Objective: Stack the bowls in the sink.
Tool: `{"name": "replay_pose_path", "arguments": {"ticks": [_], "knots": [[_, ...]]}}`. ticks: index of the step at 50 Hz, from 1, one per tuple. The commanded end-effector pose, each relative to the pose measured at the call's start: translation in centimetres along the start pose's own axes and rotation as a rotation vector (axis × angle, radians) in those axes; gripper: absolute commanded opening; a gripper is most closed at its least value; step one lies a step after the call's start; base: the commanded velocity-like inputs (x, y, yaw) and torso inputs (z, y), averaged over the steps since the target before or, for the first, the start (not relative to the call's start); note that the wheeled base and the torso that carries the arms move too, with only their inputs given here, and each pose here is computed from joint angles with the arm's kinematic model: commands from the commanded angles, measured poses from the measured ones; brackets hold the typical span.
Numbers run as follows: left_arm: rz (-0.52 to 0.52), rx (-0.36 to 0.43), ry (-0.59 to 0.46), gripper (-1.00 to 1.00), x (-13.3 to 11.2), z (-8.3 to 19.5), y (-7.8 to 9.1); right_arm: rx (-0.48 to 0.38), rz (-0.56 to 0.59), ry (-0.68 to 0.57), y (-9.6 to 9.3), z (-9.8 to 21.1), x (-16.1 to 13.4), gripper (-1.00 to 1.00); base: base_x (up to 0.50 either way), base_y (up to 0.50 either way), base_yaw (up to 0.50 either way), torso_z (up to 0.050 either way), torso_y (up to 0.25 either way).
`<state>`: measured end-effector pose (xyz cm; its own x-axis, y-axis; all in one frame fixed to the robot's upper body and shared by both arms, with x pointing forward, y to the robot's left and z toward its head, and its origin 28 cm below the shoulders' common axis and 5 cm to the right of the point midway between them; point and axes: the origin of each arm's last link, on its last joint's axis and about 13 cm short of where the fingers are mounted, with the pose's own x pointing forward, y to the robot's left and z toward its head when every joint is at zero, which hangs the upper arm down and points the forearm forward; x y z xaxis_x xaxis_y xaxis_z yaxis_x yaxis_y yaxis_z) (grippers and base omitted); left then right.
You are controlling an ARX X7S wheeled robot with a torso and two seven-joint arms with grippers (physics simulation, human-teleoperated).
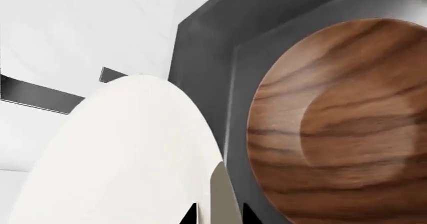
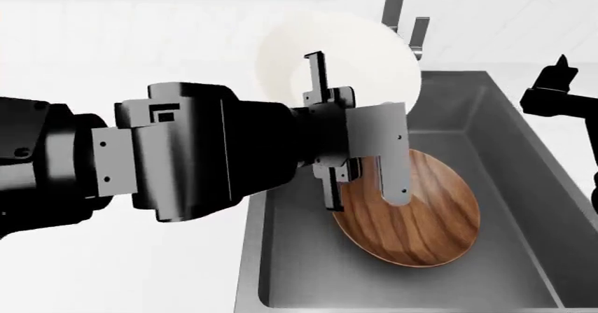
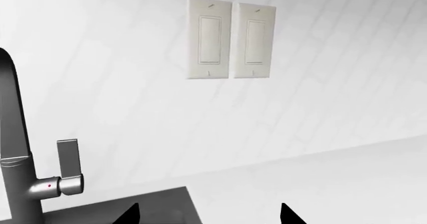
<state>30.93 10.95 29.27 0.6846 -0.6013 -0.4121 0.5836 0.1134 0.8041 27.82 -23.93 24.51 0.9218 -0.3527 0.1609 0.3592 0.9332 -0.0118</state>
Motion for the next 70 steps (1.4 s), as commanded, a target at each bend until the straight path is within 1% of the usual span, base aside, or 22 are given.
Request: {"name": "replay_pose_path", "arguments": {"ticks": [1,10,15,20,28,40,44,53,61,63,70], "knots": [[-0.018,0.006,-0.129,-1.0,2.3,1.5,0.2,-0.003,-0.015,0.001,-0.5,0.1,-0.2,1.0,0.0,0.0,0.0,0.0,0.0],[-0.081,-0.01,-0.19,-1.0,4.1,1.9,-0.9,-0.009,-0.03,0.001,-1.0,0.3,-0.4,1.0,0.0,0.0,0.0,0.0,0.0],[-0.102,-0.028,-0.216,-1.0,4.8,2.1,-1.1,-0.012,-0.035,-0.001,-1.1,-0.1,-0.6,1.0,0.0,0.0,0.0,0.0,0.0],[-0.122,-0.05,-0.241,-1.0,5.4,2.3,-1.4,-0.015,-0.039,0.0,-1.2,0.4,-0.5,1.0,0.0,0.0,0.0,0.0,0.0],[-0.153,-0.074,-0.263,-1.0,6.1,2.2,-2.4,-0.02,-0.045,0.0,-1.3,0.6,-0.7,1.0,0.0,0.0,0.0,0.0,0.0],[-0.203,-0.089,-0.257,-1.0,6.9,1.6,-4.3,-0.021,-0.047,0.002,-1.4,0.5,-0.9,1.0,0.0,0.0,0.0,0.0,0.0],[-0.212,-0.09,-0.257,-1.0,7.1,1.5,-4.6,-0.02,-0.049,0.005,-1.4,-0.2,-0.9,1.0,0.0,0.0,0.0,0.0,0.0],[-0.243,-0.1,-0.261,-1.0,7.5,1.4,-5.5,-0.02,-0.048,0.007,-1.4,0.3,-0.8,1.0,0.0,0.0,0.0,0.0,0.002],[-0.289,-0.153,-0.279,-1.0,7.5,1.6,-5.8,-0.019,-0.049,0.008,-1.4,0.2,-0.8,1.0,0.0,0.0,0.0,0.0,0.0],[-0.298,-0.163,-0.279,-1.0,7.5,1.5,-5.9,-0.019,-0.05,0.009,-1.5,-0.2,-0.9,1.0,0.0,0.0,0.0,0.0,0.0],[-0.319,-0.194,-0.281,-1.0,7.6,1.4,-6.3,-0.019,-0.052,0.009,-1.5,0.1,-0.8,1.0,0.0,0.0,0.0,0.0,0.0]]}}
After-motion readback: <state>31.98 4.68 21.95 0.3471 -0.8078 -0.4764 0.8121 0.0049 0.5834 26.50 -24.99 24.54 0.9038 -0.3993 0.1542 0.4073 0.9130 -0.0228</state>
